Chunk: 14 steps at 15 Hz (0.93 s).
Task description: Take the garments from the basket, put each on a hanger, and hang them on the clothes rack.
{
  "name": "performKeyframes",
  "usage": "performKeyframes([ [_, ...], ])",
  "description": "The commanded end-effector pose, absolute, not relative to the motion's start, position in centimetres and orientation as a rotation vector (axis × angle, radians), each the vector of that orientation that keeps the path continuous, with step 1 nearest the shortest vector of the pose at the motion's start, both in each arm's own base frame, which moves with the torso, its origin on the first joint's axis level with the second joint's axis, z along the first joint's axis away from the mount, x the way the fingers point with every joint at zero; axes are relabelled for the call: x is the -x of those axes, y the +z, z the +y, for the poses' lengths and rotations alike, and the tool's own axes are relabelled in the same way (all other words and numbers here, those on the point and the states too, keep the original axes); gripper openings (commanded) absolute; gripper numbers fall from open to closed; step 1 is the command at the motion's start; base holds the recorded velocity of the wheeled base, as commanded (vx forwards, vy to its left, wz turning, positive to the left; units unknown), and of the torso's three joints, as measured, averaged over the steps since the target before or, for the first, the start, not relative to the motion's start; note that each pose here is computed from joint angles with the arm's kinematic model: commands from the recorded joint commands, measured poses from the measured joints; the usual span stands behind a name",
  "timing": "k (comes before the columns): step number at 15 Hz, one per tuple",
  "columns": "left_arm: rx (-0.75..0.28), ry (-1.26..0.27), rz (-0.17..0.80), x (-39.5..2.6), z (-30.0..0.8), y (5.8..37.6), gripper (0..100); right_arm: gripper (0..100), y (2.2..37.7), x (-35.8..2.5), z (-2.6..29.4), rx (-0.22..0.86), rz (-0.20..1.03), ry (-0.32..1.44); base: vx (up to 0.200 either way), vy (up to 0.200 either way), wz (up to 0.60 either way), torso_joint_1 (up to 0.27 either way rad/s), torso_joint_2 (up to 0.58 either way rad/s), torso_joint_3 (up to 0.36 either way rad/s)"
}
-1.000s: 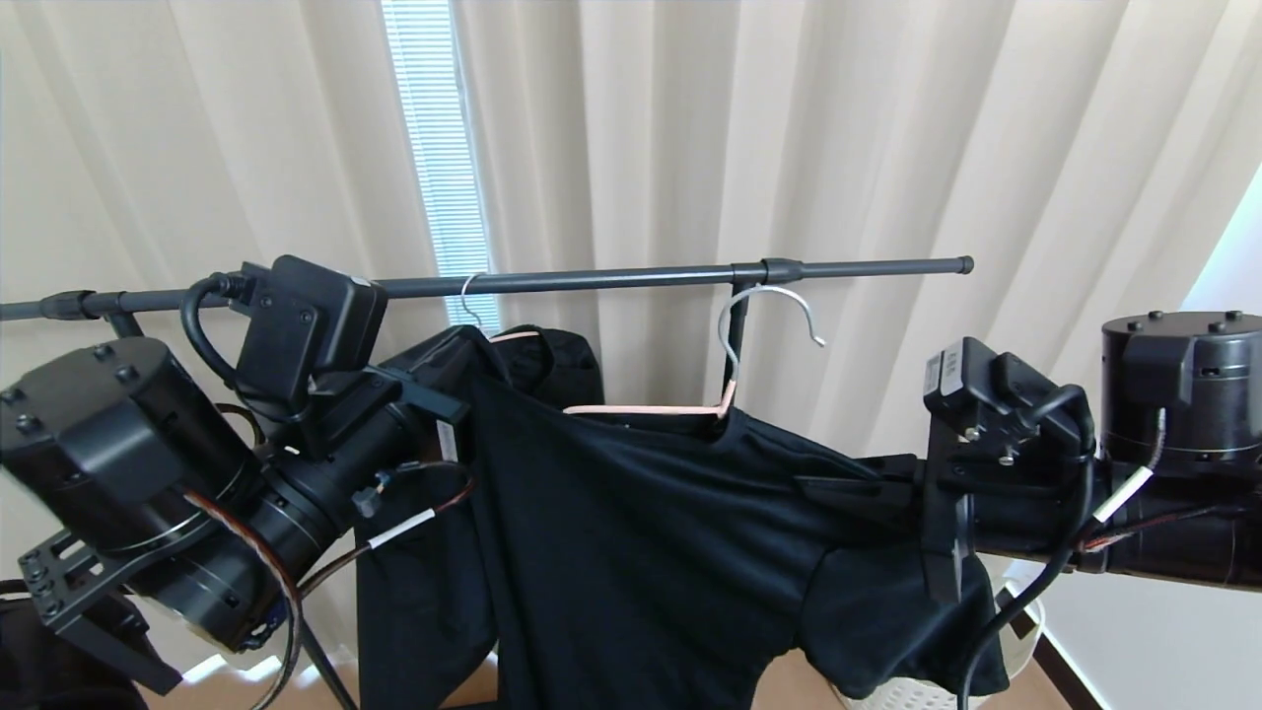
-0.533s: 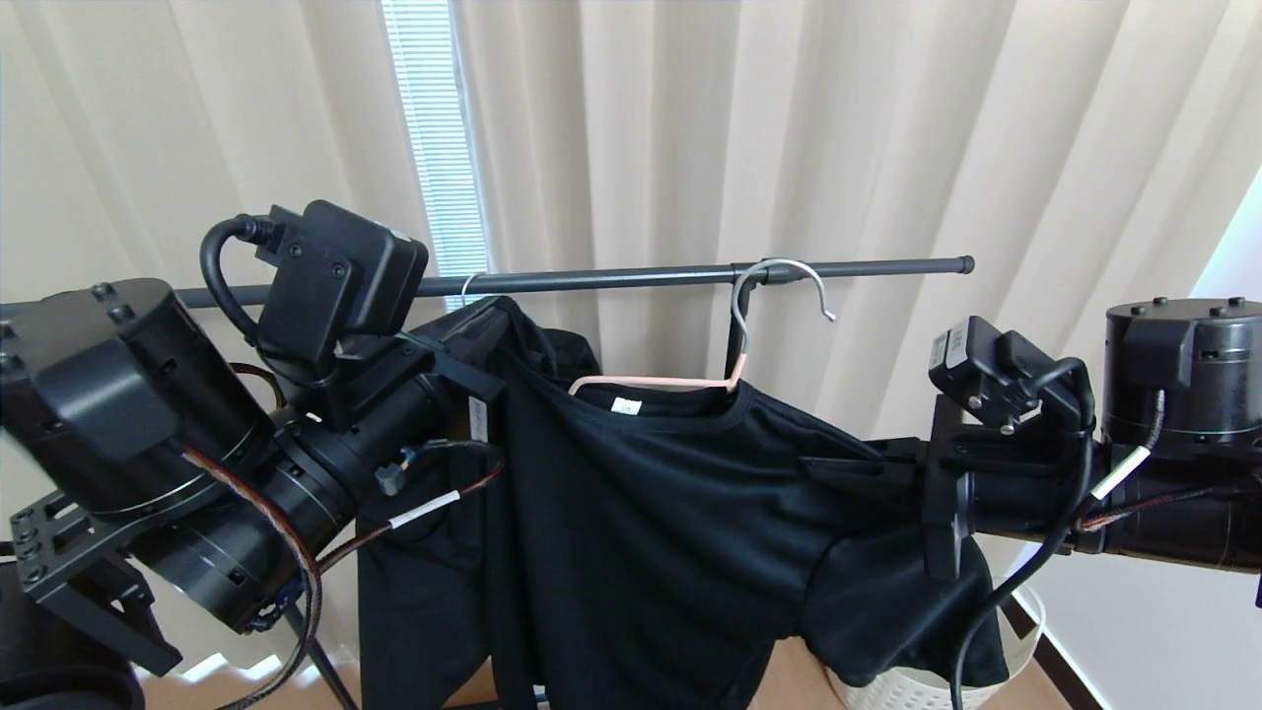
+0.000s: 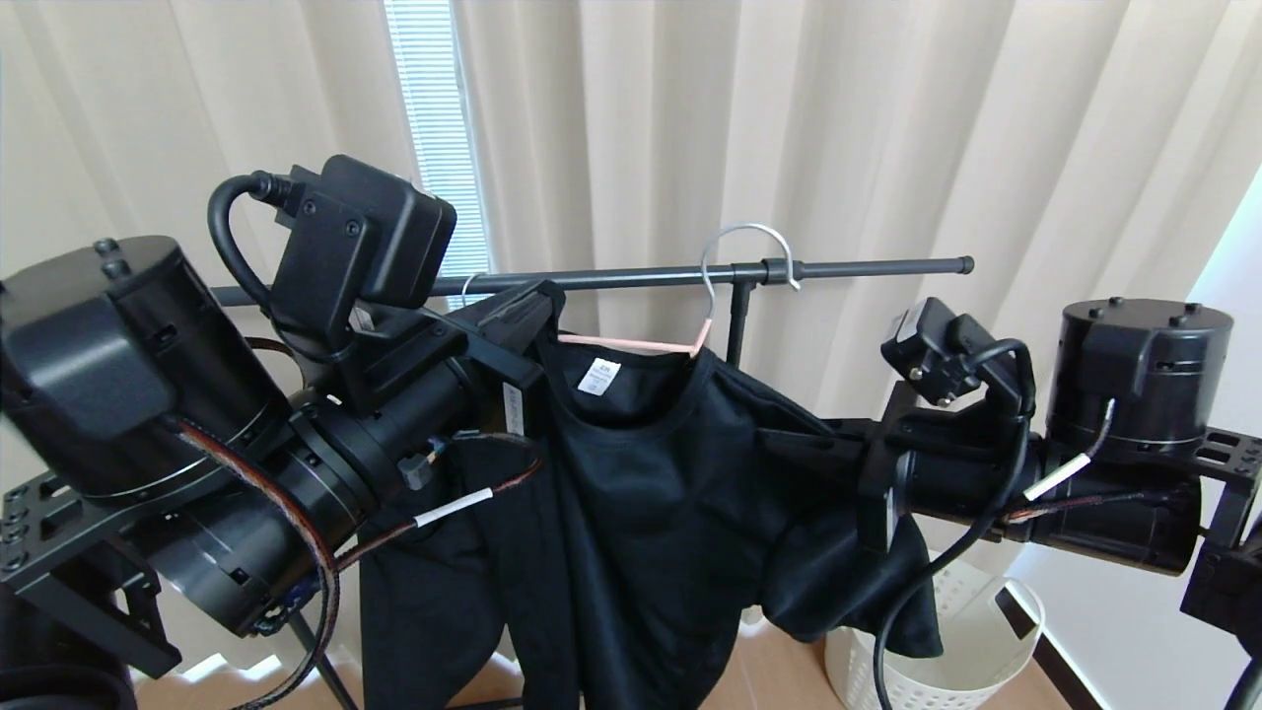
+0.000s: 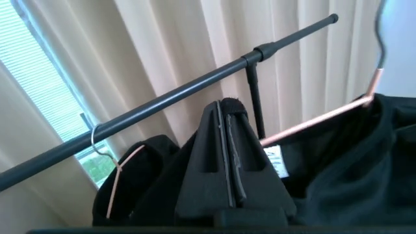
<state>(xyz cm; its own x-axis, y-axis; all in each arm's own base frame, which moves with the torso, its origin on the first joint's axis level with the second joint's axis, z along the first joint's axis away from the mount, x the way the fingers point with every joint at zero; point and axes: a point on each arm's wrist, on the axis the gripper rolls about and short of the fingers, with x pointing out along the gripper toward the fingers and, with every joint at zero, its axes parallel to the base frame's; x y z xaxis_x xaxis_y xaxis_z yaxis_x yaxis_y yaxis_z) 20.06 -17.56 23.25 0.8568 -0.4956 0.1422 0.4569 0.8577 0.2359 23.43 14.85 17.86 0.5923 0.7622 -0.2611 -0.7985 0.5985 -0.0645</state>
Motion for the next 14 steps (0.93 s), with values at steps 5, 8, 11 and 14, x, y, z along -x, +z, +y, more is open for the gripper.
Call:
performKeyframes([
  [5, -0.065, -0.653, -0.17, -19.3, -19.3, 23.5, 0, 0, 14.1, -24.7, 17.5, 0.154, 0.28, 0.956, 0.0, 0.0, 0.0, 0.0, 0.0, 0.0],
  [8, -0.05, -0.706, -0.14, -19.1, -19.6, 22.8, 0, 0, 14.7, -24.4, 17.2, 0.143, 0.24, 0.95, 0.0, 0.0, 0.0, 0.0, 0.0, 0.0],
  [11, -0.063, -0.741, -0.126, -18.8, -19.3, 22.1, 0, 0, 15.9, -23.8, 15.9, 0.137, 0.203, 0.927, 0.0, 0.0, 0.0, 0.0, 0.0, 0.0],
  [14, -0.071, -0.731, -0.116, -19.0, -19.1, 21.9, 0, 0, 16.9, -23.6, 14.8, 0.127, 0.166, 0.934, 0.0, 0.0, 0.0, 0.0, 0.0, 0.0],
])
